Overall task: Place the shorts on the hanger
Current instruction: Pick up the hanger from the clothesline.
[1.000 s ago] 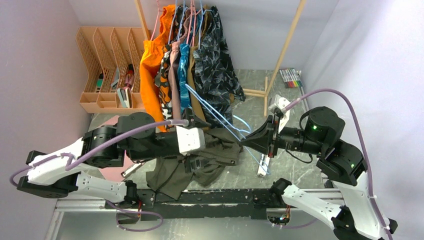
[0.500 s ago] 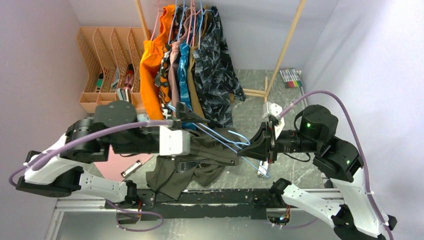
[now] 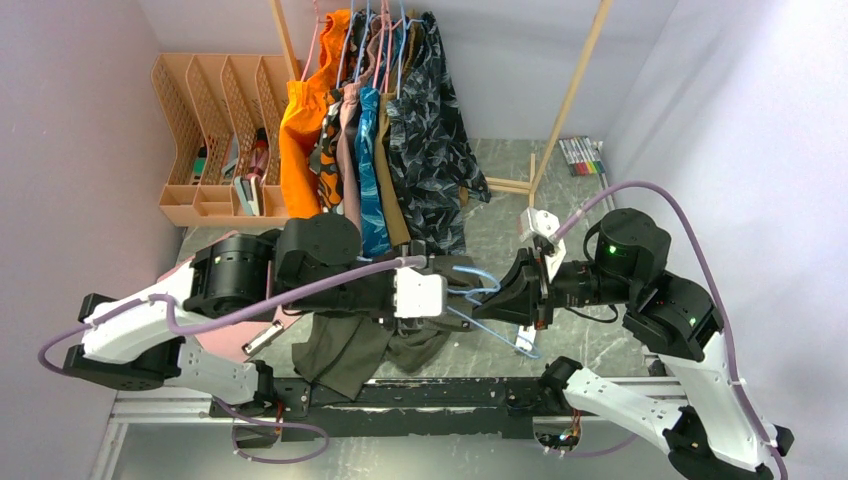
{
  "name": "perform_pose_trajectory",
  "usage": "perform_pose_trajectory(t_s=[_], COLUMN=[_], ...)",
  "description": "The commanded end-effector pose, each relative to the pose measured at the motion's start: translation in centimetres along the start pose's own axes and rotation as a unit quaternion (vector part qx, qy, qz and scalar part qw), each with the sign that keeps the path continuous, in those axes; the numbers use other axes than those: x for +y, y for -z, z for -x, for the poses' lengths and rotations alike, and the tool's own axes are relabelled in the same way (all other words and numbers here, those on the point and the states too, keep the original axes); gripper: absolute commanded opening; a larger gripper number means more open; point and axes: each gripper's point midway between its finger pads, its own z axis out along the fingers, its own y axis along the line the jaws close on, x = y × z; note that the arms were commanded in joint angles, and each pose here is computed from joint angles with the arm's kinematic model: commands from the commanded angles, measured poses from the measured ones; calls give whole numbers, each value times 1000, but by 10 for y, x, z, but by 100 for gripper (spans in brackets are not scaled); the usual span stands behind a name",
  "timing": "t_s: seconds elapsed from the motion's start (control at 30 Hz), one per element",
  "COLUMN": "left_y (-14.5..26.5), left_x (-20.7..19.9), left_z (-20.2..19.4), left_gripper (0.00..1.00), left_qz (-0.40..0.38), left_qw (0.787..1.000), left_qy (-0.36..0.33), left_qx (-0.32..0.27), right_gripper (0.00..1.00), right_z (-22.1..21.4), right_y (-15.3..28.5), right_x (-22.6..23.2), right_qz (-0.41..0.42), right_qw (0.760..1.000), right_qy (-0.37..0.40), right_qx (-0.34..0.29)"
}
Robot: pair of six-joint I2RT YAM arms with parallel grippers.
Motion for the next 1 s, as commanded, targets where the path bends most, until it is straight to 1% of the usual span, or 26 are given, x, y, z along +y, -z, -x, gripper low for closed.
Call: perform_pose_trajectory(t_s=[0.0,0.07,0.13,0.17,0.33,0.37,0.43,0.47,0.5,0.53,0.57,0.67,0.87,0.97], left_y=[11,11,12,12,13,13,15,15,16,16,16,15,16,12], left_x=[3,5,7,8,10,11,11,11,10,10,10,8,3,-6], left_z=[-3,-6,-8,-9,-17,-19,-22,-24,-26,-27,-29,-33,-29,-28], left_gripper=[45,27,11,8,7,7,7,7,7,7,7,7,7,7], left_qz=[6,12,22,26,43,48,57,61,63,65,65,66,53,27], left_qw=[1000,1000,999,999,998,998,996,996,995,994,994,994,994,994], left_qy=[9,14,19,20,31,34,42,46,49,51,53,56,57,58], left_qx=[-10,-13,-16,-17,-28,-33,-49,-54,-59,-64,-65,-64,-82,-87], right_gripper=[0,0,0,0,0,8,38,50,56,59,61,62,61,59], right_z=[0,0,0,0,3,5,9,11,14,17,21,25,22,20], right_y=[-2,-2,-4,-4,-8,-9,-11,-12,-13,-14,-16,-21,-32,-33], right_x=[3,3,4,4,3,2,-1,-2,-4,-6,-8,-14,-28,-23], right_qz=[13,15,20,24,31,27,23,19,14,12,8,2,-8,10], right_qw=[1000,1000,1000,1000,999,1000,999,999,999,999,998,997,996,996], right_qy=[10,11,9,9,5,2,-2,-5,-9,-13,-12,-23,-32,-20], right_qx=[-3,-4,-3,-4,-10,-14,-23,-29,-36,-43,-53,-73,-78,-86])
